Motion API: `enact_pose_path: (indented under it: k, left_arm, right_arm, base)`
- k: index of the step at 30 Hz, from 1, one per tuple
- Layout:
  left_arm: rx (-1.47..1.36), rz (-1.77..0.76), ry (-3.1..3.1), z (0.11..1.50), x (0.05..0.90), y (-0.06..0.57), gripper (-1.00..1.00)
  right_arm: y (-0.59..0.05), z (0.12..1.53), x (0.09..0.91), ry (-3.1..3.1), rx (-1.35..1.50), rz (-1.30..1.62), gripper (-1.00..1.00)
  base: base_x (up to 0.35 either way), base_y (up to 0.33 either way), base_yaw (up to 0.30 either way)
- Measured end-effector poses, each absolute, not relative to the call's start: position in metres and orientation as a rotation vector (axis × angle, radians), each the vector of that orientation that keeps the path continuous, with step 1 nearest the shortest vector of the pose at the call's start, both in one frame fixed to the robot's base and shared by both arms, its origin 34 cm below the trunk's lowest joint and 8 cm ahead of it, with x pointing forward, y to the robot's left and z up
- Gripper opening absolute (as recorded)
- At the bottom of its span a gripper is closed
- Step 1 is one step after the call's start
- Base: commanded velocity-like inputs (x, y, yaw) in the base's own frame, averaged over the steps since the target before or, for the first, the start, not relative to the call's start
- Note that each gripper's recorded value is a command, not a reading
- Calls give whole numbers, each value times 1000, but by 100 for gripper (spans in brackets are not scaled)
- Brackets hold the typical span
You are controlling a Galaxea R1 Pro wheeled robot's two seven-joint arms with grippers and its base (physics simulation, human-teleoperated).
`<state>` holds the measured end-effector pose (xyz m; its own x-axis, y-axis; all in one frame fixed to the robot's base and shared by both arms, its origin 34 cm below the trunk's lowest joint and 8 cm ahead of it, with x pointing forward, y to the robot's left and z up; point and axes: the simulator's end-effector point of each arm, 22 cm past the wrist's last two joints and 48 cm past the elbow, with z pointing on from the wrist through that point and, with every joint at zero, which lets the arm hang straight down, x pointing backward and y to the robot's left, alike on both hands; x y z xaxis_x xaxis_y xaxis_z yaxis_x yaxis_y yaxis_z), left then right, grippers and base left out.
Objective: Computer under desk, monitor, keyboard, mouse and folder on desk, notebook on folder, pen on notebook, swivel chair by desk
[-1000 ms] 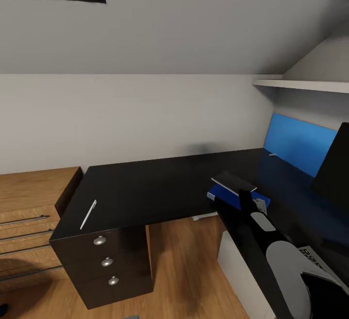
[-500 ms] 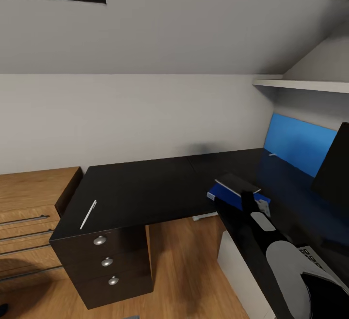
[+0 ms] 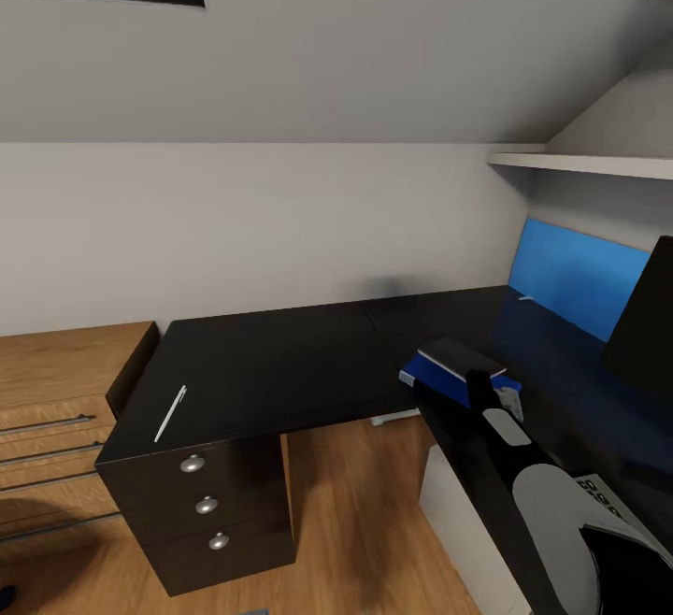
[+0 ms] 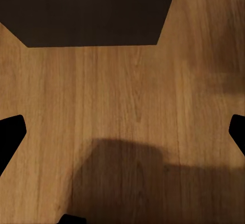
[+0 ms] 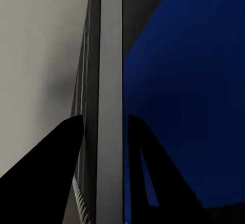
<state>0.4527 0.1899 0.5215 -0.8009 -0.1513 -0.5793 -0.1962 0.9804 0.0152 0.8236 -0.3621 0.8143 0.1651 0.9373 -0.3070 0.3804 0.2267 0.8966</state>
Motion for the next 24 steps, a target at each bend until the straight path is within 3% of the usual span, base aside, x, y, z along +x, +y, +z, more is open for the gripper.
enact_pose_path:
  k: [5,6,24]
  left_arm:
    - [-243,99,2515,521,453,190,100]
    - [-243,99,2514,521,453,190,100]
    - [-245,100,2514,521,453,191,100]
  right_arm:
    - [-362,814,824,1410,1346,645,-100]
    - [-362,814,824,1410,1346,645,100]
    - [-362,815,824,1409,1345,645,100]
  base:
    - [0,0,0]
    - [0,0,0]
    - [-11,0,0]
